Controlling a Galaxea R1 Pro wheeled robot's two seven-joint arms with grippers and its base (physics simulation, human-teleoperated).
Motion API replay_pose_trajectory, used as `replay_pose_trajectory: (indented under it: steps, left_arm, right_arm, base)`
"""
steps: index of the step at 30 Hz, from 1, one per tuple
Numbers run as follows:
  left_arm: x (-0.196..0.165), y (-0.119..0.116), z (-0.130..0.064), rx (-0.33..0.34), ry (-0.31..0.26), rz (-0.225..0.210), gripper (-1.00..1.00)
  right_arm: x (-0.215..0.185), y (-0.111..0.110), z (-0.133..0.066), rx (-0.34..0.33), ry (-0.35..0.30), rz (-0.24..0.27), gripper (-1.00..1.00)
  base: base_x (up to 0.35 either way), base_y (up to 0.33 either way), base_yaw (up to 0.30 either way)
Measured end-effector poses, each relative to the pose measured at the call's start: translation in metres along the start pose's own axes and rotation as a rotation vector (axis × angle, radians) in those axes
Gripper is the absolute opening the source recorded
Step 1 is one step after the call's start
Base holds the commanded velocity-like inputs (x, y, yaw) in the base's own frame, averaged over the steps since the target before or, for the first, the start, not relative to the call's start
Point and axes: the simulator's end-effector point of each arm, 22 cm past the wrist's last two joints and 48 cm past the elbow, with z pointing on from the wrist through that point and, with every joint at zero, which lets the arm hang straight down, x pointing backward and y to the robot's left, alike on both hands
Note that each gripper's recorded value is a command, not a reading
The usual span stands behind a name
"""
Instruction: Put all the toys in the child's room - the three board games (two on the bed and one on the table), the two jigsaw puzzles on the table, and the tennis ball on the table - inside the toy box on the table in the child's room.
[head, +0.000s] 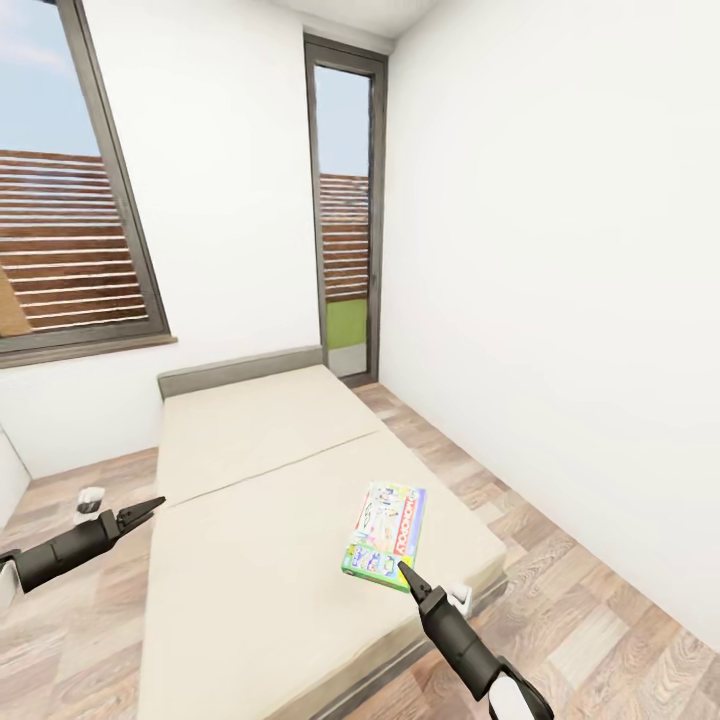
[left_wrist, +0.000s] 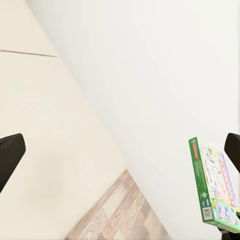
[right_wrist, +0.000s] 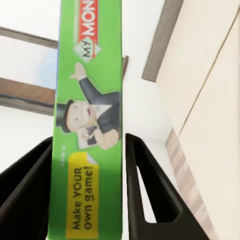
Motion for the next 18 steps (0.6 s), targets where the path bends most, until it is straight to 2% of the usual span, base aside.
replay_pose_trajectory:
  steps: [9,18]
  left_arm:
    - [-0.0035,-0.0058,-0.0014,0.012,-0.007,0.008,1.00]
    - [-0.0041,-0.0058,-0.0017,0.009,-0.008,0.010,1.00]
  right_arm:
    - [0.0004,0.0013,-0.0007,-0.001,0.000,0.000,-1.00]
    - [-0.0005,0.0017,-0.0009,-0.003,-0.004,0.005,-1.00]
  base:
    - [0.000,0.000,-0.203]
    - [0.000,0.000,-0.073]
